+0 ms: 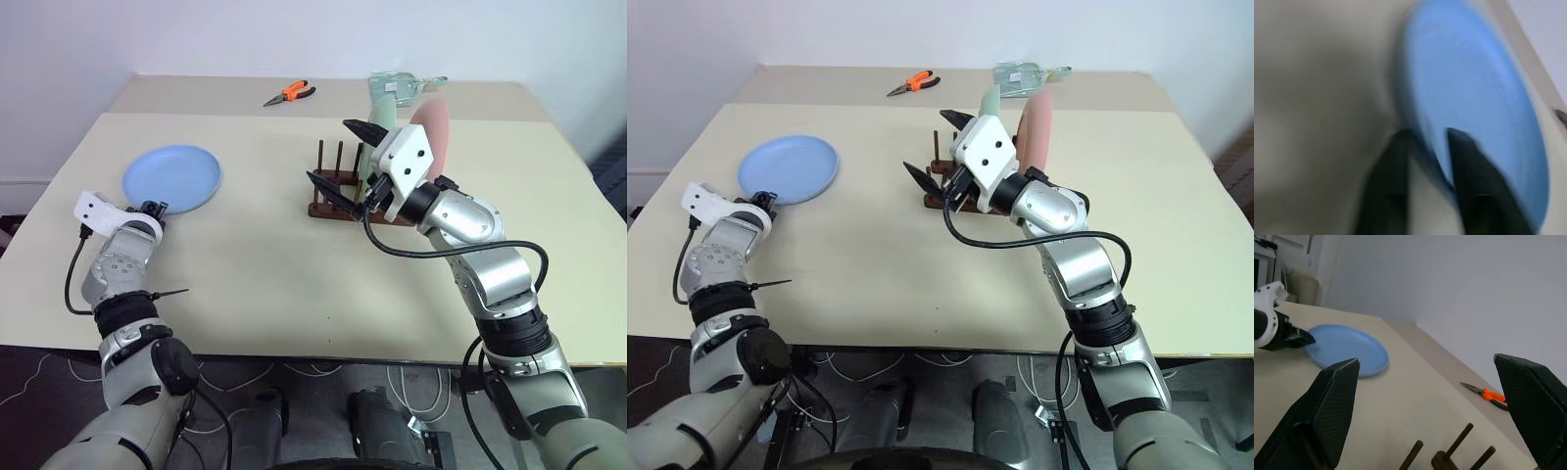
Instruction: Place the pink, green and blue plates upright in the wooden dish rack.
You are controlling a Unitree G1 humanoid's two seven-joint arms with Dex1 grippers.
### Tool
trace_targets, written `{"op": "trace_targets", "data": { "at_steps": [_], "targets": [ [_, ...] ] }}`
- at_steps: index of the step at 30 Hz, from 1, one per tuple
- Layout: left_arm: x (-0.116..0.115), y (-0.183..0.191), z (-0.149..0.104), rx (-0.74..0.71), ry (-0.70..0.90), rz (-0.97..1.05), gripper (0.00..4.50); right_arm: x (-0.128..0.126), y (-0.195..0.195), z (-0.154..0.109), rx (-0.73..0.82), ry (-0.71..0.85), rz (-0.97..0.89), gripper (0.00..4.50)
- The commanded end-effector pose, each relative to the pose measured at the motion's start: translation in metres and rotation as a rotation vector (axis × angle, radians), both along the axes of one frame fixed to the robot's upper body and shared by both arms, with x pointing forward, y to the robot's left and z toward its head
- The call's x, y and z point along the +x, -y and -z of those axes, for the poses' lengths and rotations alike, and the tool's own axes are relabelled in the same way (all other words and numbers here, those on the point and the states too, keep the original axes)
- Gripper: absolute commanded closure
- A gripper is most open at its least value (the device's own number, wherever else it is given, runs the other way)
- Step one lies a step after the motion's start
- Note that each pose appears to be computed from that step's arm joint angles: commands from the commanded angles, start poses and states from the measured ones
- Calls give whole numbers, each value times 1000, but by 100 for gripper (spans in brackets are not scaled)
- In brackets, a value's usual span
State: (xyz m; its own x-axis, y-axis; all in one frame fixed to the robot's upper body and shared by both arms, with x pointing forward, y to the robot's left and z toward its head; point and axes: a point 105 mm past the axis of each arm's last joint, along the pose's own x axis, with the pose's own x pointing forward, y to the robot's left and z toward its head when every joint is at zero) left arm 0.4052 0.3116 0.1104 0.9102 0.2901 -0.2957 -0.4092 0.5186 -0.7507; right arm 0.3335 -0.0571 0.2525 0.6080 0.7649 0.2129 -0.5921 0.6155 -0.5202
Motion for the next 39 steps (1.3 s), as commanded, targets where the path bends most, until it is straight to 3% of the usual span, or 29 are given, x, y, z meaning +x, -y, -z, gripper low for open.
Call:
{"op": "trace_targets", "data": {
  "at_steps": [1, 3, 9, 12, 16, 22, 25, 27, 34, 37, 39],
  "targets": [
    [2, -13, -8, -68, 27, -57, 449, -10, 1, -17, 21, 82, -4, 0],
    [6, -8, -14, -77, 57, -37, 449, -8, 5, -17, 17, 67, 4, 0],
    [19, 41, -80, 223, 280, 173, 449, -15, -6, -4, -182, 147, -14, 0],
    [19, 87, -119, 401, 373, 309, 449, -17, -21, 8, -313, 215, -43, 0],
    [5, 138, -153, 568, 457, 443, 449, -6, -34, 12, -444, 343, -1, 0],
    [-18, 167, -180, 587, 529, 501, 449, 20, -49, 14, -574, 469, 77, 0],
    [-27, 172, -182, 573, 535, 528, 449, 33, -55, 13, -570, 472, 111, 0],
    [-32, 172, -181, 565, 534, 540, 450, 38, -57, 18, -598, 480, 118, 81],
    [-37, 167, -169, 528, 512, 548, 450, 46, -56, 16, -637, 548, 172, 445],
    [-39, 164, -175, 464, 572, 528, 356, 43, -60, 16, -660, 590, 168, 450],
    [-42, 149, -196, 433, 681, 431, 259, 41, -62, 17, -667, 605, 159, 450]
  ]
}}
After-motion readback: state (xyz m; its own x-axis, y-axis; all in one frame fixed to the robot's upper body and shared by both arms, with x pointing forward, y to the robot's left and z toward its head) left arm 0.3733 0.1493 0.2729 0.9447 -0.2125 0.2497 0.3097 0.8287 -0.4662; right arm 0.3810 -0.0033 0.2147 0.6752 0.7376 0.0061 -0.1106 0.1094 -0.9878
